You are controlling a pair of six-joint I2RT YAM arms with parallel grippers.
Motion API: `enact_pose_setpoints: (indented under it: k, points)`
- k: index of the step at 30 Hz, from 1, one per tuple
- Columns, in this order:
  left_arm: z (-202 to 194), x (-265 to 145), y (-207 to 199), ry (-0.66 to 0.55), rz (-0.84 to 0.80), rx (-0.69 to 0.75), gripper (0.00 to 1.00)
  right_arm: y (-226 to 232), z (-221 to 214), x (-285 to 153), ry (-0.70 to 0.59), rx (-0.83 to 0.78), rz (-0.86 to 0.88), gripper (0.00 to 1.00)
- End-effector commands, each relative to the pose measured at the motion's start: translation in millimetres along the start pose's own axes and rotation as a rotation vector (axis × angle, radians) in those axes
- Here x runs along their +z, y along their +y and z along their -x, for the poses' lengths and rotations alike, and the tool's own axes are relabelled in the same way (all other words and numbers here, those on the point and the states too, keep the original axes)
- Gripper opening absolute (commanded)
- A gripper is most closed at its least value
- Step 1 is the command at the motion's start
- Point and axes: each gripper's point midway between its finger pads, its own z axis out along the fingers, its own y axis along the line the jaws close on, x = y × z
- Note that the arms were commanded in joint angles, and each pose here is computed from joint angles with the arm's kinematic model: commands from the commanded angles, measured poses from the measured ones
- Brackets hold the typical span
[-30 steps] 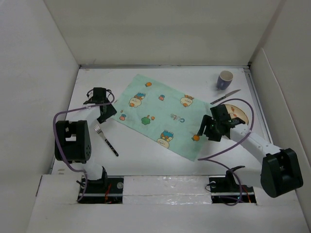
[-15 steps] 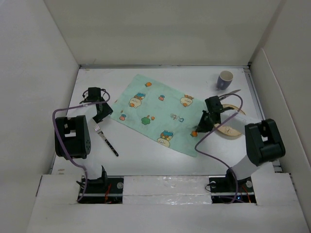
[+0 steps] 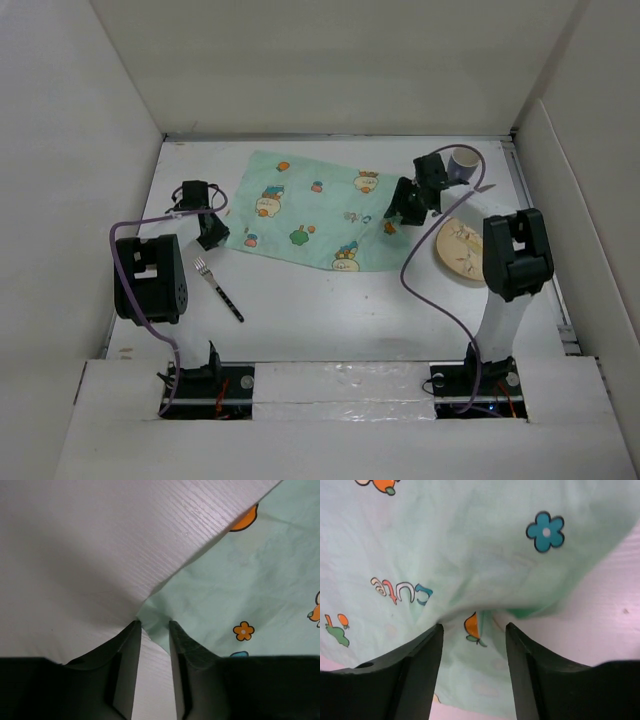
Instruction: Set the dinner table for one person
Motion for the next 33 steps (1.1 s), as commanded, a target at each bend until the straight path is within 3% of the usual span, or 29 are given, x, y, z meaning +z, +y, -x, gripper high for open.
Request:
enact_pose_setpoints:
  k: [1,5,7,8,11,24,33]
  points:
    - [-9,3,5,0.020,0.012,-0.010,0.24,10,24,-52,-0.116,-0.051,0.001,0.60]
    - [-9,-1,9,0.001,0.023,-0.014,0.16,-13,-17,-80,-0.128,-0.004,-0.036,0.60]
    - [-10,-1,11,-0.003,0.028,-0.012,0.12,-28,-38,-85,-0.115,0.027,-0.064,0.57]
    - [-9,0,10,-0.003,0.024,-0.014,0.05,-46,-69,-88,-0.091,0.070,-0.080,0.55]
    - [-11,2,8,0.009,0.018,-0.012,0.00,-54,-84,-89,-0.071,0.092,-0.085,0.51]
    - [-12,-9,10,-0.010,-0.003,0.007,0.00,-69,-156,-83,0.128,0.194,-0.082,0.59]
    - [-10,-18,14,-0.047,-0.002,0.009,0.00,-79,-163,-82,0.114,0.237,-0.140,0.43]
